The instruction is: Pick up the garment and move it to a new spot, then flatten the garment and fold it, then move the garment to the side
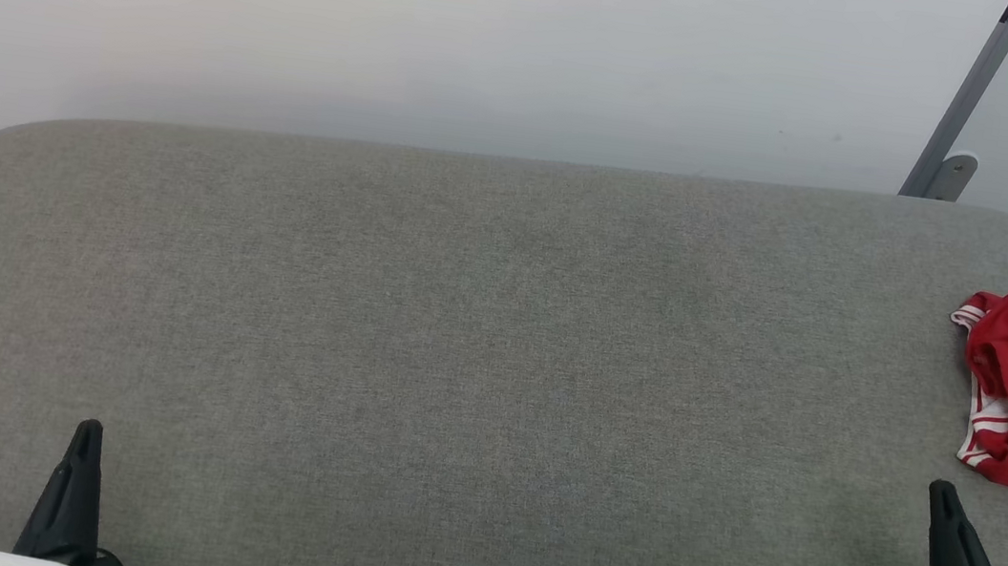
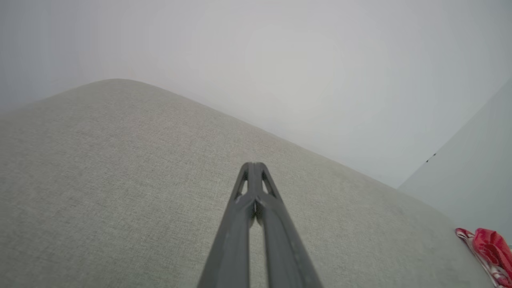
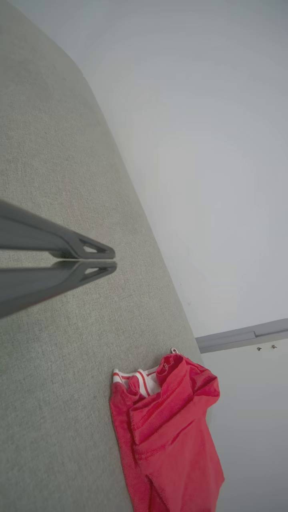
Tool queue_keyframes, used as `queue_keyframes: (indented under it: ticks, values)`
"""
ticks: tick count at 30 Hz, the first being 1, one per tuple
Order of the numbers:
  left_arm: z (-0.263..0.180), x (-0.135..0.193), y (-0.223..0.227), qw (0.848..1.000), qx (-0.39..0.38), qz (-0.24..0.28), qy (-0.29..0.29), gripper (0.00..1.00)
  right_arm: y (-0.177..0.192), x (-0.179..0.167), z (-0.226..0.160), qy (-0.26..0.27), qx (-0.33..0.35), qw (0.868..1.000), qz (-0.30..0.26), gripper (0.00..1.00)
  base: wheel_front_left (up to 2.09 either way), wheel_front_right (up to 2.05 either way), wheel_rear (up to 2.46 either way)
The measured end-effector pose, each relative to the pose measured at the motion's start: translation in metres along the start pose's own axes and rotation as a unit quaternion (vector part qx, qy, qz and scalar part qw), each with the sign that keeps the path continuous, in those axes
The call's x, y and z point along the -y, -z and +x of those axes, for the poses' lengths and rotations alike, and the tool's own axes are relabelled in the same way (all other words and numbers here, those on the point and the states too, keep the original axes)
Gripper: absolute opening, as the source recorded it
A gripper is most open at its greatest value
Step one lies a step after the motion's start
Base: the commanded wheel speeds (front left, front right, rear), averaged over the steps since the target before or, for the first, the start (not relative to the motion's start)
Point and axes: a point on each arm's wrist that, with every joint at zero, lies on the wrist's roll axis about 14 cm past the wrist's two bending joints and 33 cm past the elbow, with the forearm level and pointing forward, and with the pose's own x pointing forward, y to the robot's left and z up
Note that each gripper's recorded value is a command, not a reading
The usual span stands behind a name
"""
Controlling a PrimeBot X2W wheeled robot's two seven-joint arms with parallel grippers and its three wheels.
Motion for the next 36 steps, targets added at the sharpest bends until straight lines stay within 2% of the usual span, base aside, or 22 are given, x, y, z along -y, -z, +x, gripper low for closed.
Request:
queue_keyframes:
  ticks: [15, 36]
  values:
    - [0.011, 0.004, 0.006, 0.992, -0.010, -0.123, -0.015, 0.00, -0.001, -0.003, 0.006, 0.014, 0.000, 0.993, 0.121, 0.00, 0.00, 0.00, 0.00]
    - [0.025, 0.015, 0.011, 0.968, -0.021, -0.251, -0.016, 0.00, -0.001, -0.010, 0.013, 0.016, 0.001, 0.967, 0.253, 0.00, 0.00, 0.00, 0.00]
